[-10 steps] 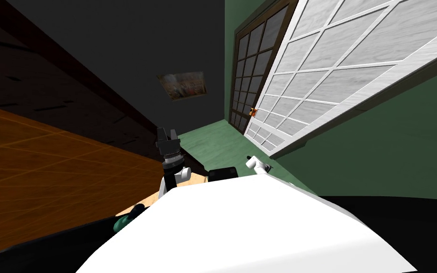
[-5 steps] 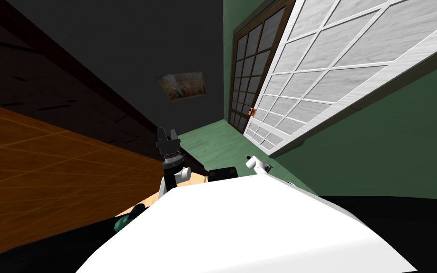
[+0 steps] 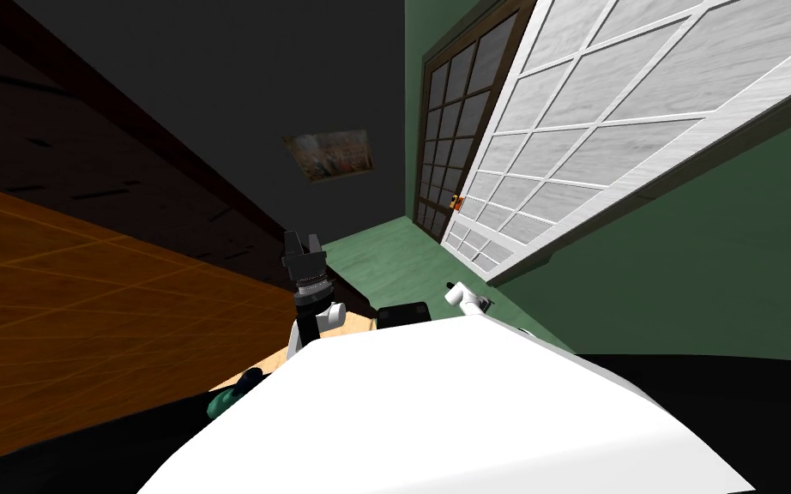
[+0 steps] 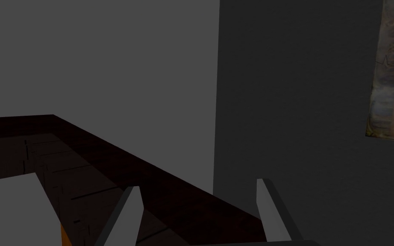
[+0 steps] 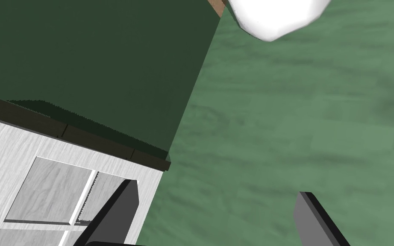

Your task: Push the door open

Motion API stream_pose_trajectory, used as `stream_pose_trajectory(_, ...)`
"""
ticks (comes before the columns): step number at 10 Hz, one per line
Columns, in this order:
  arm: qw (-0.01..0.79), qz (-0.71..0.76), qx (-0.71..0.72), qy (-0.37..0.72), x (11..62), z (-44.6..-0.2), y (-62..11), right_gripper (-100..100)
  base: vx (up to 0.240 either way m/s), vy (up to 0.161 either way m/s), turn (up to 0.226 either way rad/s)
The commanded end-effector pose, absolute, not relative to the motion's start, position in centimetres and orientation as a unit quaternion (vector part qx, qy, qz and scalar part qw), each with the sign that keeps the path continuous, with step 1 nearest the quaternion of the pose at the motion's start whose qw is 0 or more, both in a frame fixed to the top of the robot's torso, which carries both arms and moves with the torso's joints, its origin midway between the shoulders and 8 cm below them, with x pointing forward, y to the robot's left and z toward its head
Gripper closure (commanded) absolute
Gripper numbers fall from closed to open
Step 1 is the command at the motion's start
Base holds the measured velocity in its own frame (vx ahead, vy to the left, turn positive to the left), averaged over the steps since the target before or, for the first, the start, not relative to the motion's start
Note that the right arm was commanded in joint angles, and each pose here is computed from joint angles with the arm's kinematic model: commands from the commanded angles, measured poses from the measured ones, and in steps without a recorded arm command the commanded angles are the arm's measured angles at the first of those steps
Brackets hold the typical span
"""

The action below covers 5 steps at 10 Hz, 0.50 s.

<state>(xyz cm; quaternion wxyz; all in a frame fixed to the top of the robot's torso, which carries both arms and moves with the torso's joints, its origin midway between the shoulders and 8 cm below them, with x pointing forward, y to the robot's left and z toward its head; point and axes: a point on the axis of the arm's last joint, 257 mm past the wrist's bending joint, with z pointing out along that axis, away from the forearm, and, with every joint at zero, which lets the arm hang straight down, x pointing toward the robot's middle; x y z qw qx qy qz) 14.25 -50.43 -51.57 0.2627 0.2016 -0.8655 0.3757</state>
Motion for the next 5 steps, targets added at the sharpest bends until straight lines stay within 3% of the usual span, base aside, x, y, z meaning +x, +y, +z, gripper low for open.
stream_pose_trajectory(1,0.263,0.376,0.202,-0.866,14.26,-51.57,-50.43,-100,0.000,0.000,0.000)
stream_pose_trajectory(3,0.267,0.377,0.209,-0.862,14.28,-51.57,-50.53,-100,-0.024,0.023,-0.079)
stream_pose_trajectory(5,0.267,0.377,0.209,-0.862,14.28,-51.57,-50.53,-100,0.003,-0.003,0.011)
